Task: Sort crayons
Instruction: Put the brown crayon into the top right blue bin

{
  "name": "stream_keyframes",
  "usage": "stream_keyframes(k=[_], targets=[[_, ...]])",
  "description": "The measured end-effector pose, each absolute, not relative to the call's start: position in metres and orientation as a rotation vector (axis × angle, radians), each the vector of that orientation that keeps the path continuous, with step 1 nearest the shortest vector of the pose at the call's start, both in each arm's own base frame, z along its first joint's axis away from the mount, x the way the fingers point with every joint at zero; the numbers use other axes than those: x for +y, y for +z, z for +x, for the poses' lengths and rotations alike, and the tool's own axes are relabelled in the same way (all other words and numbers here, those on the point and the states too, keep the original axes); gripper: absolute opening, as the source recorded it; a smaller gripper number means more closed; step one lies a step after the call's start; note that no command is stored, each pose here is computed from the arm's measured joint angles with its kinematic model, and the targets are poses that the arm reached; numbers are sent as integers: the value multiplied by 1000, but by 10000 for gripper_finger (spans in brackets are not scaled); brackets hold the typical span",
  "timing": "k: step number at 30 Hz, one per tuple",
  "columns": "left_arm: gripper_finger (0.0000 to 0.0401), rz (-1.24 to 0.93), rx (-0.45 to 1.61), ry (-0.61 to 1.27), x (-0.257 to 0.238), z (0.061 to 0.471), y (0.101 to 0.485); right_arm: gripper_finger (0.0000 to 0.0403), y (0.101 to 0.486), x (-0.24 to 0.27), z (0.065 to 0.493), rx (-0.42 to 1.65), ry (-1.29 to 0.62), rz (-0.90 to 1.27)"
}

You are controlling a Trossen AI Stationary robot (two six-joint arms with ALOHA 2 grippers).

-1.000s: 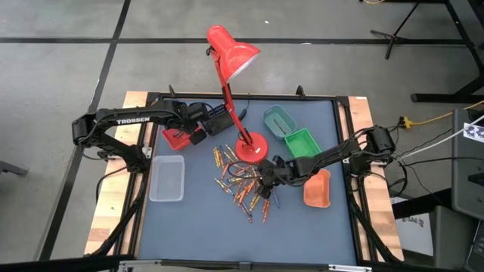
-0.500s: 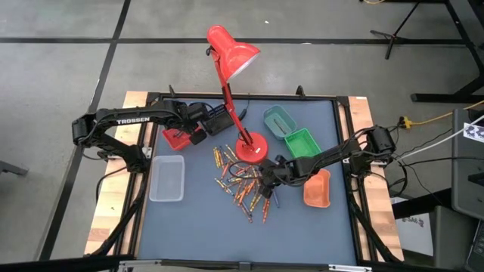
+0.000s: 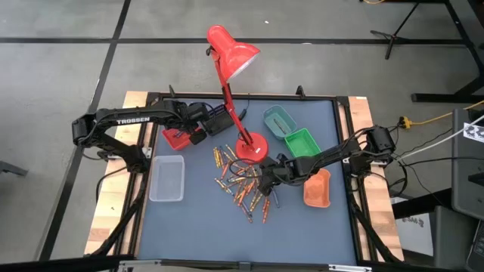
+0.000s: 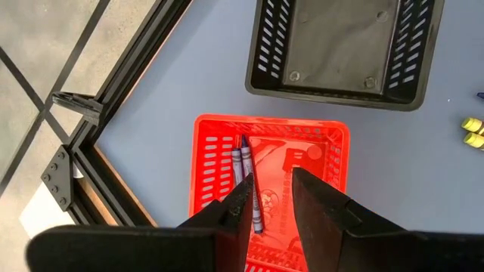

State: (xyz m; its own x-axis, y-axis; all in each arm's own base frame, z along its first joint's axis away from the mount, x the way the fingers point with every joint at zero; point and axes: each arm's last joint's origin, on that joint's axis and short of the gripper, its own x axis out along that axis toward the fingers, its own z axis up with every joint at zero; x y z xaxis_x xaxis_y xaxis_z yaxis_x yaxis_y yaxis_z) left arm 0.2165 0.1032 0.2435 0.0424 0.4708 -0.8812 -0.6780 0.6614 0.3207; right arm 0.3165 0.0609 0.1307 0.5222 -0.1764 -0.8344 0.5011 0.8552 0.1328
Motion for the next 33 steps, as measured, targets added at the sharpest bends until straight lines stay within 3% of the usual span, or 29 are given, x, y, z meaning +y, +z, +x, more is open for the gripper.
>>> stream_keyframes(k=[22, 33], targets=[[77, -203, 1247, 888, 103, 217, 243, 124, 131, 60, 318, 889, -500, 467], [77, -203, 1244, 888, 103, 217, 243, 124, 111, 61, 324, 893, -530, 454]])
